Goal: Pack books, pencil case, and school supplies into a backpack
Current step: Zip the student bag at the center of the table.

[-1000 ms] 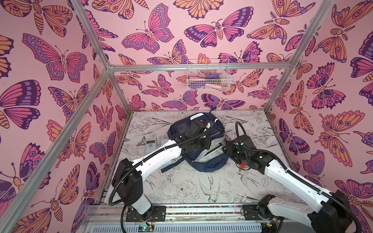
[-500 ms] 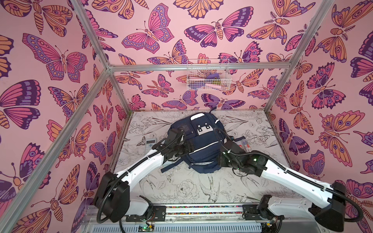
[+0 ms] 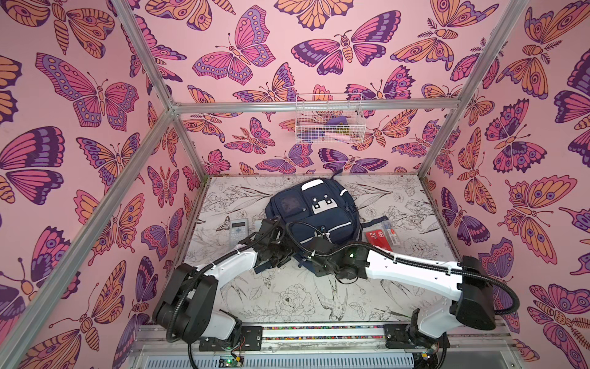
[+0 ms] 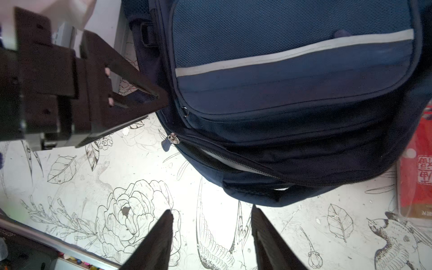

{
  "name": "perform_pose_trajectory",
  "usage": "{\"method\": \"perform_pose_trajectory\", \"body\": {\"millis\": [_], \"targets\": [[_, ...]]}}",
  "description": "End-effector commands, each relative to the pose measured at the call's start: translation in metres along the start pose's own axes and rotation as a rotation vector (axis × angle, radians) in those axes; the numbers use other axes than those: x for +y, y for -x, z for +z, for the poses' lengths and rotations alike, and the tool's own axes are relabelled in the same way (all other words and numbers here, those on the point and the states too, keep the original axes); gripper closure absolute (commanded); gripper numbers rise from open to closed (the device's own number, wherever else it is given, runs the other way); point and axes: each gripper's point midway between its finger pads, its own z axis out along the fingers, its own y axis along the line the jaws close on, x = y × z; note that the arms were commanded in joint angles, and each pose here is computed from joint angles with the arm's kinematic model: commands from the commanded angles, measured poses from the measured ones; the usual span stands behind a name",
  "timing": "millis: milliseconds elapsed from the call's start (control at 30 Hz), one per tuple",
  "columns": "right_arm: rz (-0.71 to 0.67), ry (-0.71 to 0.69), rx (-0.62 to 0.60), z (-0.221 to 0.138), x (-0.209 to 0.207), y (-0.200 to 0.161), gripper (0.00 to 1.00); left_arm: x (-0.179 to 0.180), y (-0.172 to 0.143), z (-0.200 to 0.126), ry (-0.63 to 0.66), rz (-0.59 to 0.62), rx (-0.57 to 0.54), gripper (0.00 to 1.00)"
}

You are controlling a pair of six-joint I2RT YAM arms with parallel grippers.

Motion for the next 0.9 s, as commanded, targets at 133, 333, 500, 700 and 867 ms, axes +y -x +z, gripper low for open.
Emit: {"method": "perform_pose_trajectory", "body": {"millis": [133,333,500,700,867], "targets": [[-0.016,0.019,0.027,0.013,0.018,-0.003,0.51,0.001,-0.005,0.012,-0.058,-0.053,0.06,0.74],[-0.013,0.029,0.055,0.025,0.032,-0.004,0.59,-0.015,-0.006,0.012,-0.143,-0.057,0.081,0.92],[0.013,0.014,0.063,0.033,0.04,0.001,0.7,-0.045,-0.004,0.006,-0.286,-0.071,0.088,1.0],[0.024,-0.107,0.076,0.038,0.032,0.009,0.62,-0.083,-0.006,-0.012,-0.409,-0.017,0.066,1.0],[0.047,-0.205,0.058,0.041,0.02,0.016,0.68,-0.1,-0.015,-0.011,-0.476,-0.005,0.086,1.0]]}}
